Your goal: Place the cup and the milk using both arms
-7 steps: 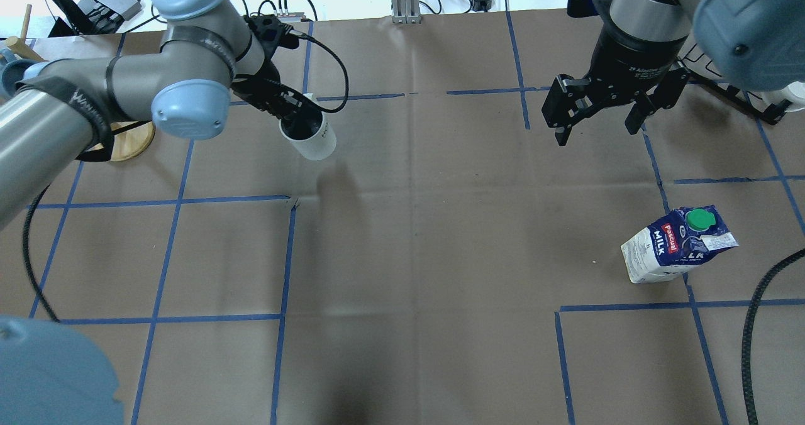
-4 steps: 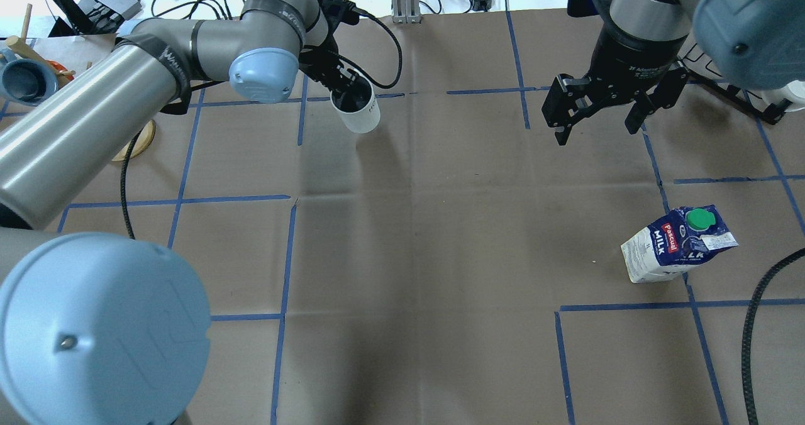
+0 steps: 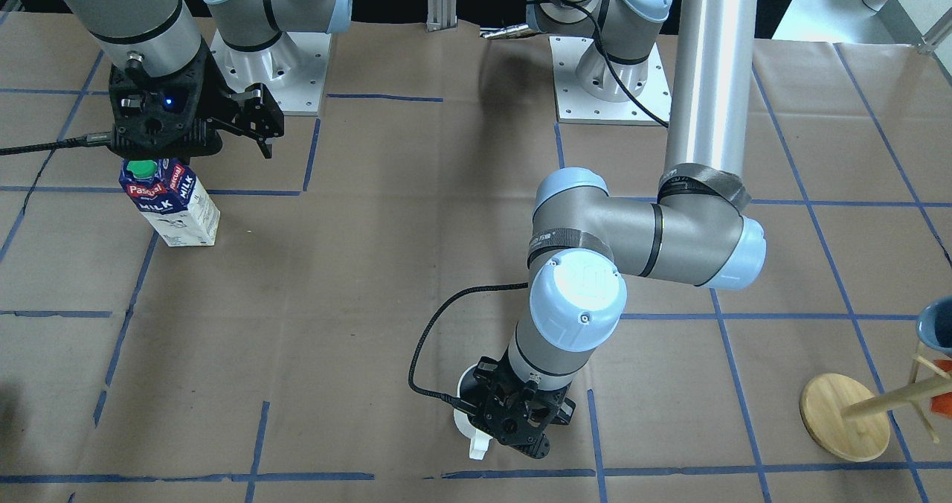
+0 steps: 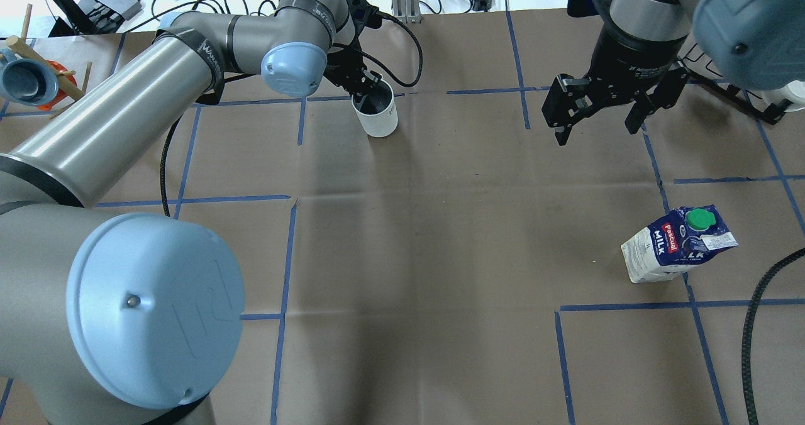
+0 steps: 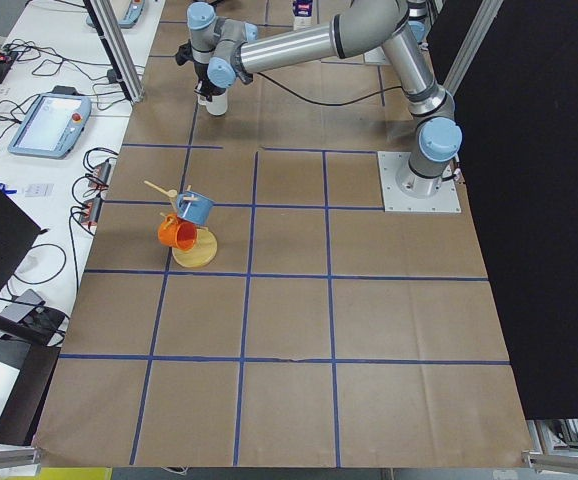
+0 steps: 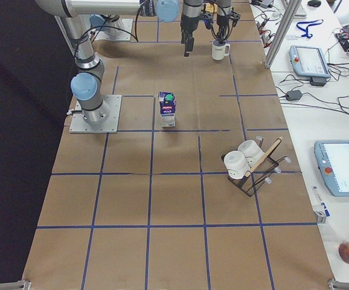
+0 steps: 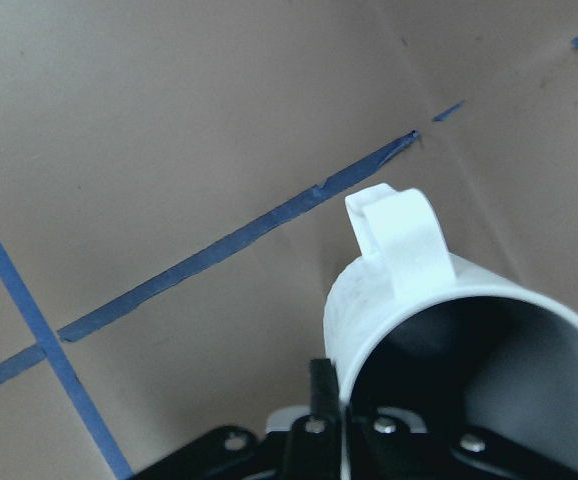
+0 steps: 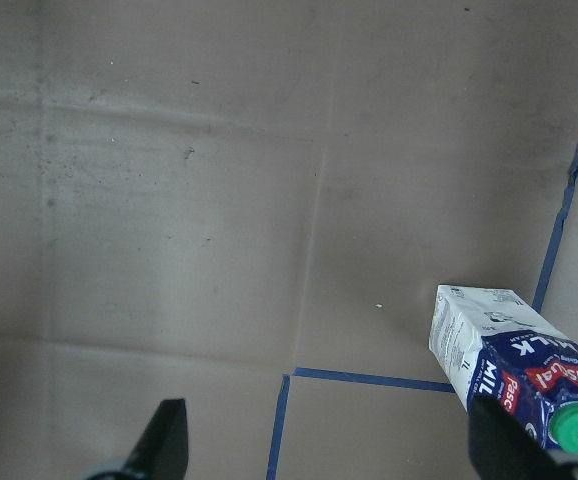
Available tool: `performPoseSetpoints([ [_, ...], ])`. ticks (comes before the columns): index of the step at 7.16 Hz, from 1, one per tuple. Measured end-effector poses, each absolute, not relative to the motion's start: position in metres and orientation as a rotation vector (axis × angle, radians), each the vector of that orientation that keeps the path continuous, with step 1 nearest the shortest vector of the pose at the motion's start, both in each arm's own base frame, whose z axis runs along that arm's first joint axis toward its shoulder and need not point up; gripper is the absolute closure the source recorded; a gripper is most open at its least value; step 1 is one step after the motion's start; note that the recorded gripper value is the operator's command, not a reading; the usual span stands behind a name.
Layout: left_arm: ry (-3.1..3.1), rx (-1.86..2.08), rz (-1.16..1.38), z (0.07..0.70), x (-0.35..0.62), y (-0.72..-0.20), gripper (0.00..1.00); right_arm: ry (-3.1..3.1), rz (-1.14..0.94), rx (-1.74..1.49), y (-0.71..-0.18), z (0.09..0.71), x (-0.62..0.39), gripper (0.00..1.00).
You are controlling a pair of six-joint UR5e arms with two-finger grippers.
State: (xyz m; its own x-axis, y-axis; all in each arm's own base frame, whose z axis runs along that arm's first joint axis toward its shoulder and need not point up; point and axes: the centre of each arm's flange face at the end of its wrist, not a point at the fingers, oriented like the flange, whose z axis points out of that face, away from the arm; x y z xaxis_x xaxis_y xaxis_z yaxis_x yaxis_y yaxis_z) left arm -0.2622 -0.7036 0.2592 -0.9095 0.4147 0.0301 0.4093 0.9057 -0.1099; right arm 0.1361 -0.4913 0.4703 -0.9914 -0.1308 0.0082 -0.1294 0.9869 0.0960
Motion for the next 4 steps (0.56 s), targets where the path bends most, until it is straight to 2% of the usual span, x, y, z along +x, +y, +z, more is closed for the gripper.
performPoseSetpoints([
  [4, -3.035, -0.570, 0.106, 0.246, -0.265, -0.700, 0.99, -3.117, -0.152, 0.212, -0.491, 0.470, 0.135, 0.00],
])
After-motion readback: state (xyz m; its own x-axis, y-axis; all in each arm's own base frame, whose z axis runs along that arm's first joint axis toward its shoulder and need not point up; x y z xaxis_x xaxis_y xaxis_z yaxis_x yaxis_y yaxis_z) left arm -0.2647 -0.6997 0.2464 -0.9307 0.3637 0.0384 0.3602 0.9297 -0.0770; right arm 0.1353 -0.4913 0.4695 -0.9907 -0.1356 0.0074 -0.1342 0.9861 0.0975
